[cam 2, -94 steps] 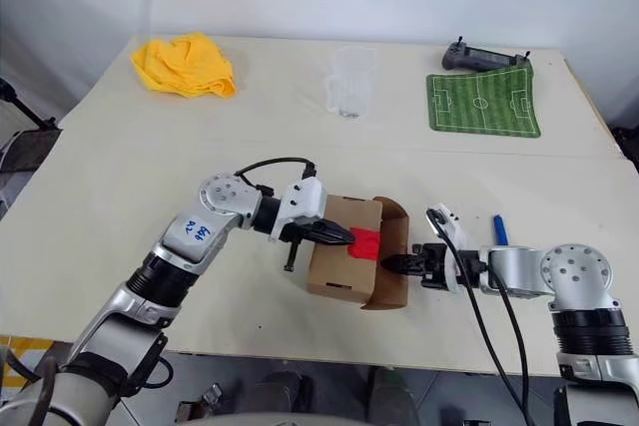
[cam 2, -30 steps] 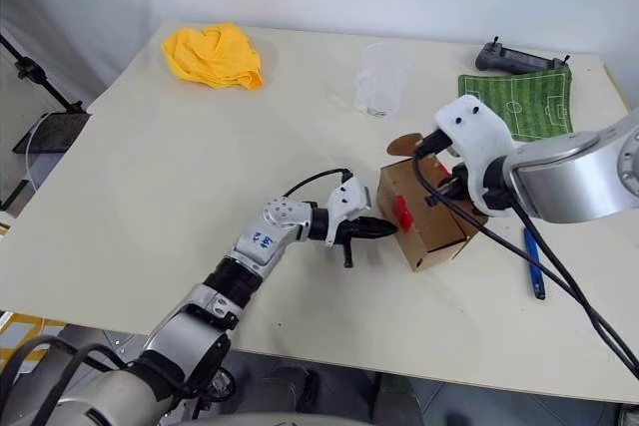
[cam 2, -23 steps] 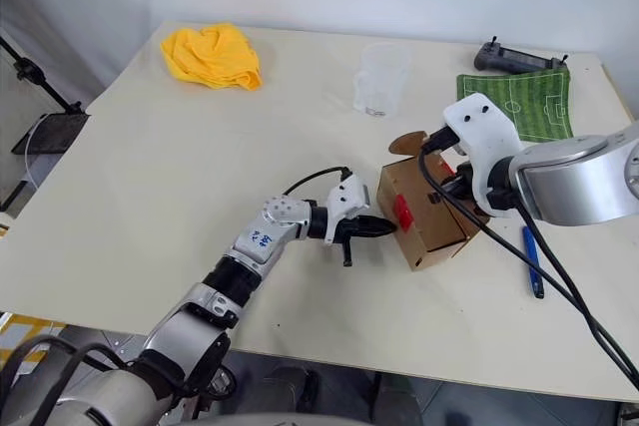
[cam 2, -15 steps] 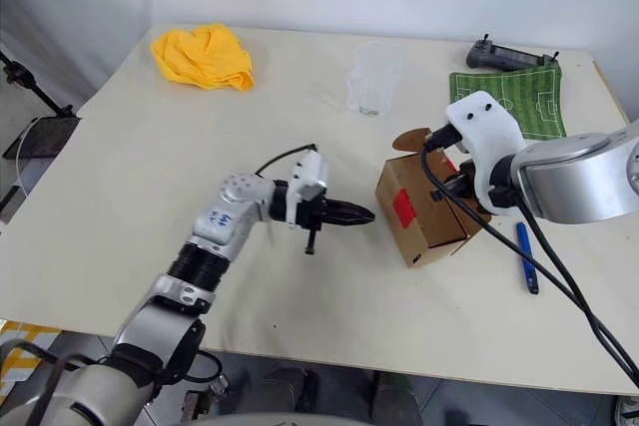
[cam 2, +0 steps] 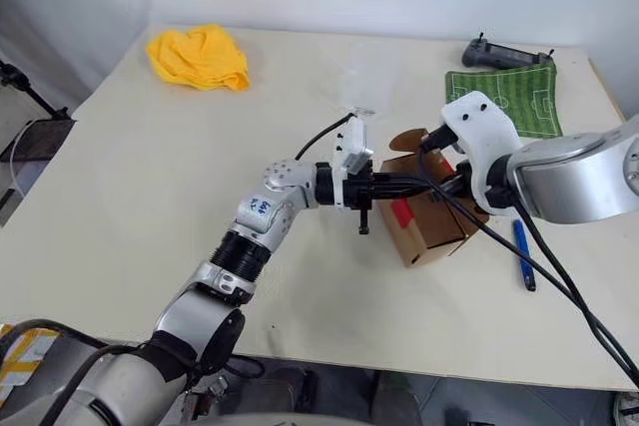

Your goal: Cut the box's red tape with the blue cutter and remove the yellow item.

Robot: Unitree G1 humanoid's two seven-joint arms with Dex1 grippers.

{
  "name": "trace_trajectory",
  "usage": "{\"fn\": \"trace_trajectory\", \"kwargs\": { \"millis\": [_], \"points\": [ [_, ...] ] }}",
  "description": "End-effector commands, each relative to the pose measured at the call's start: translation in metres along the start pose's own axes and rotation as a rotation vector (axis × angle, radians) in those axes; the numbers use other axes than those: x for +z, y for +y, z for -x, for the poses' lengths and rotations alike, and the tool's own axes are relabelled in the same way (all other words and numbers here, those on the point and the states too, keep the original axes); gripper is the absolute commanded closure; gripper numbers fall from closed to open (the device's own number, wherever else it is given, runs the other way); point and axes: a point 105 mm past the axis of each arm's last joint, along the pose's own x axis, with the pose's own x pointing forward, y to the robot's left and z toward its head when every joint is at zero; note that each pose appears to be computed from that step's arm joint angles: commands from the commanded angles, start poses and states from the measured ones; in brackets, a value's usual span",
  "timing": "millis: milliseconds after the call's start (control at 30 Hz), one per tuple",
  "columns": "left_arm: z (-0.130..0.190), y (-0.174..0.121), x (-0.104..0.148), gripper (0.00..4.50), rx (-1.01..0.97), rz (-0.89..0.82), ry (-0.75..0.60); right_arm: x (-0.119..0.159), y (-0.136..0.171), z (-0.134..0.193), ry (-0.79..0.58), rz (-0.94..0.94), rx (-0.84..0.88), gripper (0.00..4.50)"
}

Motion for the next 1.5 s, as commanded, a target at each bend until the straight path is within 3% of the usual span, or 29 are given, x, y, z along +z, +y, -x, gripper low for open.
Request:
{"fn": "trace_trajectory", "kwargs": {
  "millis": [33, 333, 867, 1033, 1300, 1500],
  "points": [
    [-0.008, 0.004, -0.001, 4.50, 0.021, -0.060, 0.026, 0.004, 0.005, 0.004, -0.027, 0.013, 0.011, 4.45],
    [-0.012, -0.004, -0.025, 4.50, -0.036, -0.104, 0.176, 0.001, -0.001, 0.007, -0.041, -0.022, -0.001, 4.45],
    [0.009, -0.002, -0.042, 4.50, 0.001, -0.073, 0.260, -0.039, -0.049, -0.003, 0.072, -0.171, -0.122, 4.45],
    [0.029, -0.003, -0.049, 4.50, -0.005, -0.047, 0.322, -0.049, -0.043, -0.013, 0.093, -0.157, -0.099, 4.45],
    [0.065, -0.003, -0.059, 4.50, 0.037, -0.003, 0.420, -0.040, -0.006, -0.015, 0.052, -0.090, 0.020, 4.45],
    [0.073, -0.009, -0.062, 4.50, 0.036, 0.030, 0.451, -0.035, 0.007, -0.012, 0.029, -0.050, 0.028, 4.45]
  ]
}}
